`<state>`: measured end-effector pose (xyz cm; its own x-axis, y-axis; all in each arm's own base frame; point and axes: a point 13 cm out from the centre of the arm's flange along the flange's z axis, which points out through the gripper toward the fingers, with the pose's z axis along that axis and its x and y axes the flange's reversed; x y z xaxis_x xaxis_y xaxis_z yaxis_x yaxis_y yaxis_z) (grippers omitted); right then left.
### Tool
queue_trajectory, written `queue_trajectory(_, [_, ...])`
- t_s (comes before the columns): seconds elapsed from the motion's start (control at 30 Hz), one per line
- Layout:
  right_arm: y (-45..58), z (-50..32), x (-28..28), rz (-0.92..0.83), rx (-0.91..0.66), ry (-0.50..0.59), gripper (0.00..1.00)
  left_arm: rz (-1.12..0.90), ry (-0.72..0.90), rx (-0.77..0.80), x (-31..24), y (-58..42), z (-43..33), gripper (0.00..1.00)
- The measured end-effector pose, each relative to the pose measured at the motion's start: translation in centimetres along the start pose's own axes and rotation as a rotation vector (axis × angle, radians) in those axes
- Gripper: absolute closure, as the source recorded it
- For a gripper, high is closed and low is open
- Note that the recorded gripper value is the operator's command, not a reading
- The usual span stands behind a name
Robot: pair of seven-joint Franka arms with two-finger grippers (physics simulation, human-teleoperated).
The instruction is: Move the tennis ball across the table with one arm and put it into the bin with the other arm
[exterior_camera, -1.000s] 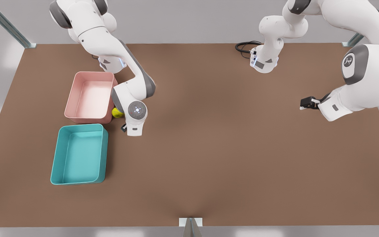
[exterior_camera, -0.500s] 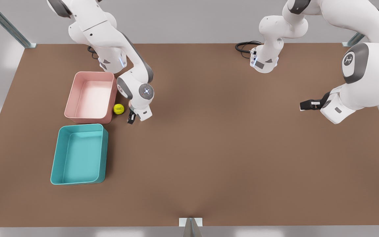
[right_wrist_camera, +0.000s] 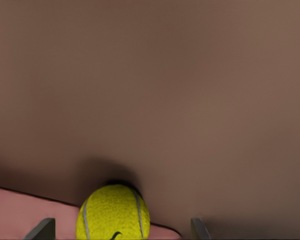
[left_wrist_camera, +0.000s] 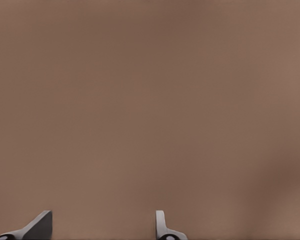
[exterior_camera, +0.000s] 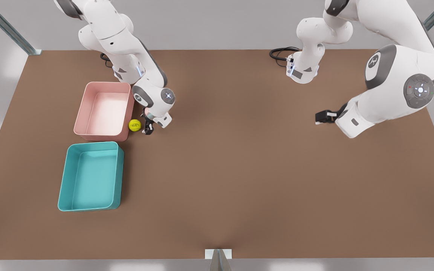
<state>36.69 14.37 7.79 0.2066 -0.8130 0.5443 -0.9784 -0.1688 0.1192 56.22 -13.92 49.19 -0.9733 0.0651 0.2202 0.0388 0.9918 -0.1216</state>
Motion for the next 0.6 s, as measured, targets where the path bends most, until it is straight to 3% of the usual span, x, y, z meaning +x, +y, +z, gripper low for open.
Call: queue_trajectory(0.6, [1.0,2.5,-0.2,0.006,0.011,0.008,0.00,-0.044,-0.078,-0.023,-3.2,-2.2,0.5,0.00])
